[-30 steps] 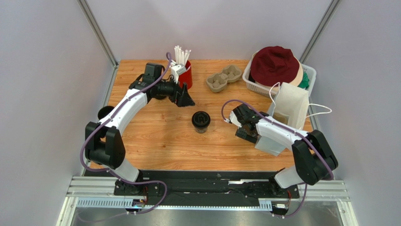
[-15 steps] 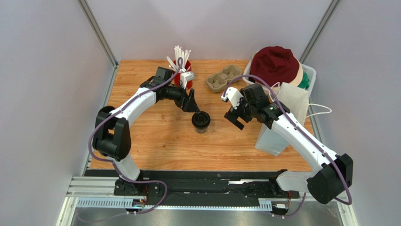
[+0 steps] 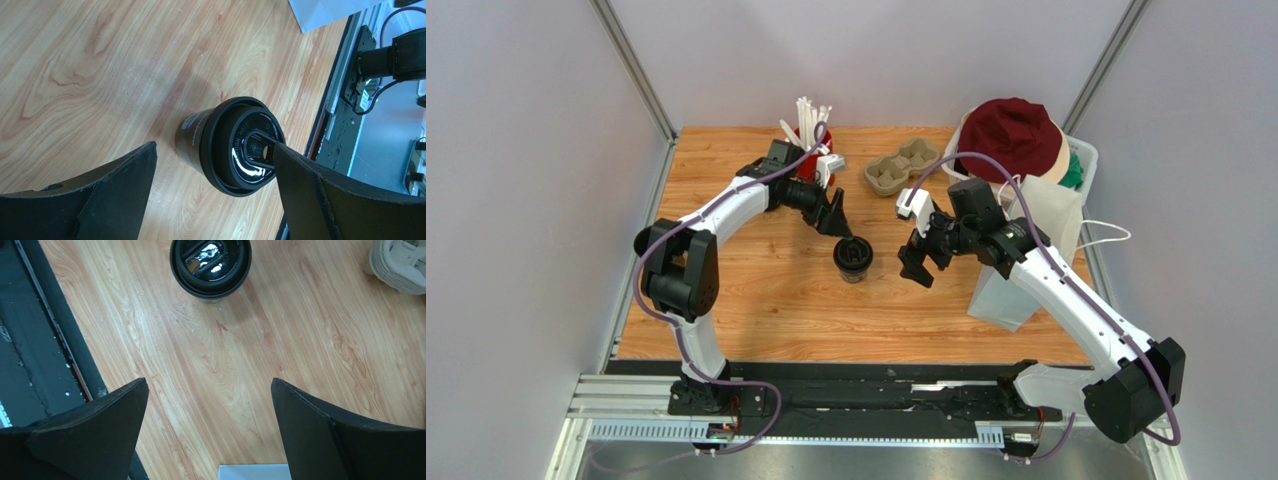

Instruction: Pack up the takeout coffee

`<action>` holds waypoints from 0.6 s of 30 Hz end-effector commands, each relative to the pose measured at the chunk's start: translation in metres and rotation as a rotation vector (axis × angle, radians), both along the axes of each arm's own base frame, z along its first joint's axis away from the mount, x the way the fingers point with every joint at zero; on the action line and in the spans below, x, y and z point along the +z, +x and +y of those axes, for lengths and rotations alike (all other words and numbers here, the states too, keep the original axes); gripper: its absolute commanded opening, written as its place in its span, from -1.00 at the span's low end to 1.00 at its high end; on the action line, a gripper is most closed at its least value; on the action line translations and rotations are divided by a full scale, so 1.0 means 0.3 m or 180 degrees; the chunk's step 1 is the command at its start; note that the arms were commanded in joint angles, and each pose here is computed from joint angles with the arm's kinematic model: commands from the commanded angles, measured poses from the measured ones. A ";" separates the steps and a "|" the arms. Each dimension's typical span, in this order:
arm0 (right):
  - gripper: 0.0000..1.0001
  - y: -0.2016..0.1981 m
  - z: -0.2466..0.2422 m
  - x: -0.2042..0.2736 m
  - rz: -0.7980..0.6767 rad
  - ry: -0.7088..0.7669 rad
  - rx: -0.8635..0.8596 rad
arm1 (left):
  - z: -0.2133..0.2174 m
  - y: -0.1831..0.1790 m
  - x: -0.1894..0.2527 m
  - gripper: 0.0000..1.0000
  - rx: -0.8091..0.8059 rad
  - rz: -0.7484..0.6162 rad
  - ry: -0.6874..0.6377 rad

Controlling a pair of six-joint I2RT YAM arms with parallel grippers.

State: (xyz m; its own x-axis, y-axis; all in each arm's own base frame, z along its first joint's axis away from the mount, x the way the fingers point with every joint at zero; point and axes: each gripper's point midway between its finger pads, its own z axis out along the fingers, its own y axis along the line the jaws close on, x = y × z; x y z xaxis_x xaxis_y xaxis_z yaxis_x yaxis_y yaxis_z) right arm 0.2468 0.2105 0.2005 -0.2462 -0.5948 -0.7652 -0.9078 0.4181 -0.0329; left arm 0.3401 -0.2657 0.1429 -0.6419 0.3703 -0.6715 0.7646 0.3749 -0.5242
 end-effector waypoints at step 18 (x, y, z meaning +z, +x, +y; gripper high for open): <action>0.98 0.008 0.012 0.009 -0.0088 0.0125 -0.0026 | -0.038 -0.065 -0.099 0.78 -0.0310 -0.0084 0.0102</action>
